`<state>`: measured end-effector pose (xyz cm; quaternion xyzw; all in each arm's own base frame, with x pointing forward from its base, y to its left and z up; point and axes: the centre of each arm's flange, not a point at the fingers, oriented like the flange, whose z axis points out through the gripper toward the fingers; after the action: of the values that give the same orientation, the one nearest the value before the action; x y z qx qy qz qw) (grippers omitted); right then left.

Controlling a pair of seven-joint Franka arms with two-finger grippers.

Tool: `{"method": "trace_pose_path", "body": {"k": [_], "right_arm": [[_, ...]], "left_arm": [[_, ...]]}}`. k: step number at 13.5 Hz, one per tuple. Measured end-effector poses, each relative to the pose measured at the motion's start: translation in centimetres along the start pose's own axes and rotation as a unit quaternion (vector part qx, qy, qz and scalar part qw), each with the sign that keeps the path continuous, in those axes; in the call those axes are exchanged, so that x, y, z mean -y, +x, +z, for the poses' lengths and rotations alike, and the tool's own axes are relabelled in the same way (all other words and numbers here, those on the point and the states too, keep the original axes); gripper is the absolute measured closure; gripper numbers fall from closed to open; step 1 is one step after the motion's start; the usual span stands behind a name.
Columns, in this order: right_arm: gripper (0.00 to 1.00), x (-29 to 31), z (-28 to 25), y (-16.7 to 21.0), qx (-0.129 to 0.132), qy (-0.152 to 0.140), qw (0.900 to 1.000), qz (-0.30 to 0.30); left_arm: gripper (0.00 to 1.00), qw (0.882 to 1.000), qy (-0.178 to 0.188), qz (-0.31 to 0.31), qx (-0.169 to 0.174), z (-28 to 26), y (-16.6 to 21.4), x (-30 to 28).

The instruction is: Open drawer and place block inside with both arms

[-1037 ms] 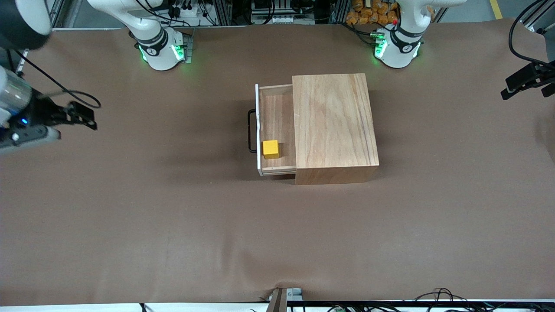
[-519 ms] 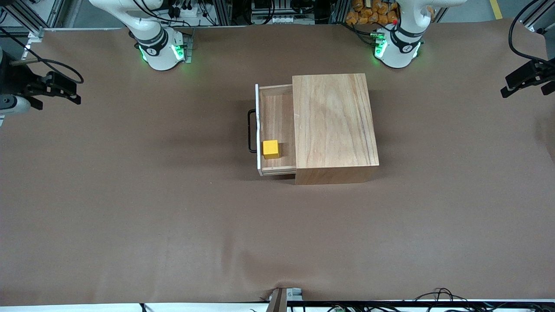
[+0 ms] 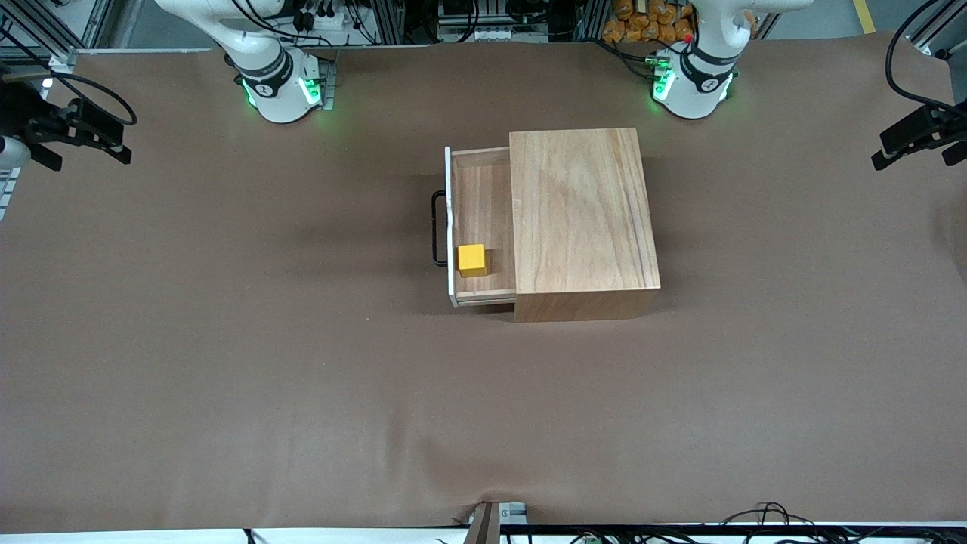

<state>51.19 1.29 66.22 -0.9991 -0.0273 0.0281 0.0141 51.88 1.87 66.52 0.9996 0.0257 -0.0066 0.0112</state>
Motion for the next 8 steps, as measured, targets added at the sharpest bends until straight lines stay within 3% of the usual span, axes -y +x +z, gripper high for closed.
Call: {"method": "trace_pose_path", "body": {"k": [8], "right_arm": [[0.0,0.5,0.5,0.0,0.008,0.0,1.0,0.011]], "left_arm": [[0.0,0.998,0.003,0.067,0.003,0.2,-0.2,-3.4]]}}
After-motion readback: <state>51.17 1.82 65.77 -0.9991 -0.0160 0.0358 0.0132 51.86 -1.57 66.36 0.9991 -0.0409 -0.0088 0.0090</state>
